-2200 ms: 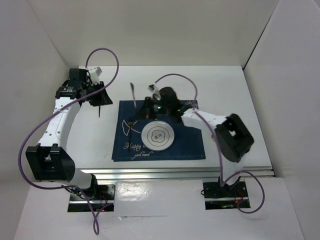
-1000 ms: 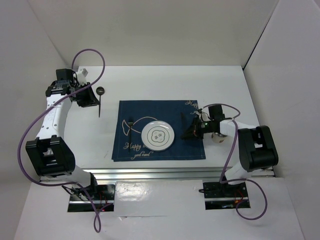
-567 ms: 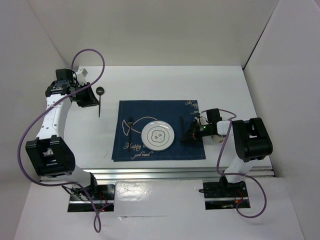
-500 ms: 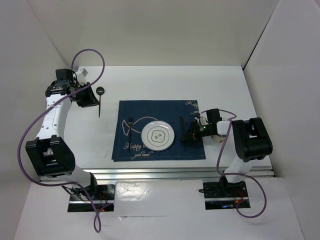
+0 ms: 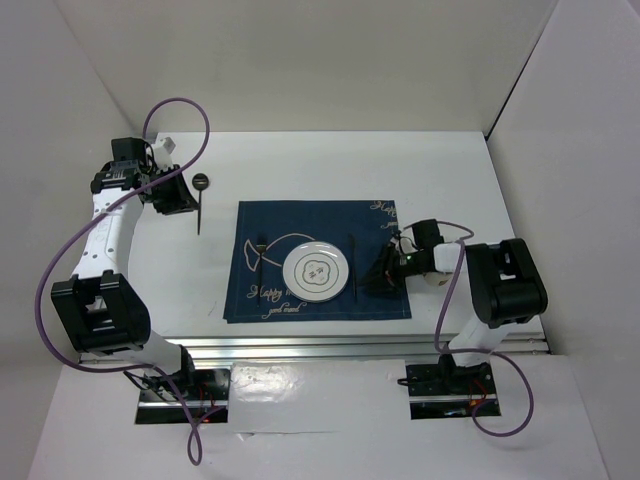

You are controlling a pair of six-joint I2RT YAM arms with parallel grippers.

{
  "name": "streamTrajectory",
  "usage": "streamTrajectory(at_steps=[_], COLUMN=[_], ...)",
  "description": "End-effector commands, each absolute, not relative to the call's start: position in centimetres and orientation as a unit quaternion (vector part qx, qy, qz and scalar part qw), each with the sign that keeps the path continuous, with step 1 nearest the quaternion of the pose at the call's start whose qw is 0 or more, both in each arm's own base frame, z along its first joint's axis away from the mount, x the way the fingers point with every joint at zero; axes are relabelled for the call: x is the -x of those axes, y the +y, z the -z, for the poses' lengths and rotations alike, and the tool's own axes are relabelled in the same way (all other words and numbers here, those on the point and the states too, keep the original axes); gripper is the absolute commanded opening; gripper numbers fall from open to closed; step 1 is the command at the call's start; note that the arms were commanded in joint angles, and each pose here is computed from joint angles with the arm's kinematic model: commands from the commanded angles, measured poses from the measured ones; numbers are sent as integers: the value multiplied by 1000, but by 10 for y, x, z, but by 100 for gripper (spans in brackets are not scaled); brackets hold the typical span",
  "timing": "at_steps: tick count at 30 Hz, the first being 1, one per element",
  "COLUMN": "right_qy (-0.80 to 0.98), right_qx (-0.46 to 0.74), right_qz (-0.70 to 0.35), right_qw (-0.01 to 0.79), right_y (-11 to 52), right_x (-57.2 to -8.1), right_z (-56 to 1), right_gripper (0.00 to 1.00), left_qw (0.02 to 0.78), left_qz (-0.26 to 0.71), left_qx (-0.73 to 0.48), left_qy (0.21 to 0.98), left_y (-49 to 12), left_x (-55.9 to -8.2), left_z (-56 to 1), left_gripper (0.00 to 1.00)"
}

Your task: Set the dinner table for one person

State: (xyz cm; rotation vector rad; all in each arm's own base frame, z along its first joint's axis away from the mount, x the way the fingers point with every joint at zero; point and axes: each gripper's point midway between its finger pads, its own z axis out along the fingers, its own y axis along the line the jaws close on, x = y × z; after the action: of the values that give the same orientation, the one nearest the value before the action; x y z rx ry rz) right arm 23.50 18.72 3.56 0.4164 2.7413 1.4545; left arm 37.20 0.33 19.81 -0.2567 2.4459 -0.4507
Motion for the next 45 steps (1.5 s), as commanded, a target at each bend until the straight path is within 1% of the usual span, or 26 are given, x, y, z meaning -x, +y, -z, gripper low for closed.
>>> streamTrajectory(at_steps=[1, 4, 8, 11, 13, 14, 15, 16, 17, 18, 19, 21, 22, 23, 24, 25, 26, 28, 32, 35, 38, 40, 41, 42, 43, 45], right_qy=[886, 898, 927, 935, 935, 934, 931, 930, 924, 920, 918, 915, 916, 917, 919, 919, 919, 919, 919, 919, 917, 915, 913, 913, 913, 911], right_qx=[-130, -126, -104, -88, -99, -99, -105, -101, -99, -98, -97, -90, -91, -83, -84, -84, -79, -79, -75, -75, -71, -69, -68, -68, -68, -63], right_qz=[-444, -420, -350, -323, -303, -299, -291, -291, -293, -294, -296, -299, -297, -297, -295, -295, -296, -296, -298, -298, -307, -309, -311, -311, -311, -312], right_qw=[16, 30, 88, 117, 154, 169, 192, 202, 227, 240, 245, 257, 253, 252, 248, 248, 246, 246, 246, 246, 245, 250, 255, 255, 255, 262], right_y=[183, 183, 182, 185, 179, 177, 173, 174, 173, 172, 172, 173, 173, 175, 175, 175, 178, 178, 180, 180, 183, 184, 185, 185, 185, 185], right_x=[-229, -232, -250, -252, -261, -265, -272, -272, -277, -280, -280, -284, -282, -280, -281, -281, -279, -279, -277, -277, -277, -279, -282, -282, -282, -284], right_z=[-35, -41, -53, -67, -81, -89, -97, -103, -116, -124, -127, -138, -137, -139, -136, -136, -136, -136, -134, -134, -136, -138, -142, -142, -142, -147], right_gripper=[46, 46, 46, 46, 46, 46, 46, 46, 46, 46, 46, 46, 46, 46, 47, 47, 47, 47, 47, 47, 47, 47, 47, 47, 47, 47], left_qw=[325, 325, 325, 325, 331, 323, 295, 290, 276, 279, 246, 216, 224, 196, 205, 204, 188, 193, 183, 143, 130, 118, 113, 106, 95, 89], left_qz=[177, 177, 177, 177, 164, 128, 102, 78, 35, 7, -17, -68, -68, -68, -70, -69, -77, -99, -99, -90, -83, -56, -47, -42, -41, -44], left_qx=[89, 89, 89, 89, 71, 71, 71, 44, 37, 27, 14, 21, 21, 13, 8, 4, 5, 10, -1, -1, -3, -3, -4, -5, 2, 7], left_qy=[925, 925, 925, 925, 927, 935, 947, 953, 960, 960, 969, 974, 972, 978, 976, 977, 979, 976, 978, 986, 988, 991, 992, 993, 995, 995], left_y=[4, 4, 4, 4, 8, 17, 22, 20, 30, 36, 38, 58, 59, 60, 61, 58, 61, 70, 71, 68, 66, 61, 58, 56, 56, 57], left_x=[-377, -377, -377, -377, -381, -384, -390, -399, -405, -418, -427, -436, -452, -458, -470, -477, -482, -494, -503, -496, -495, -491, -491, -491, -489, -492], left_z=[-205, -205, -205, -205, -205, -199, -179, -182, -172, -173, -145, -125, -130, -105, -109, -104, -86, -84, -61, -32, -12, -1, 3, 10, 15, 19], left_gripper=[29, 29, 29, 29, 31, 31, 31, 31, 31, 31, 31, 34, 37, 51, 63, 65, 65, 66, 66, 65, 65, 61, 58, 52, 37, 29])
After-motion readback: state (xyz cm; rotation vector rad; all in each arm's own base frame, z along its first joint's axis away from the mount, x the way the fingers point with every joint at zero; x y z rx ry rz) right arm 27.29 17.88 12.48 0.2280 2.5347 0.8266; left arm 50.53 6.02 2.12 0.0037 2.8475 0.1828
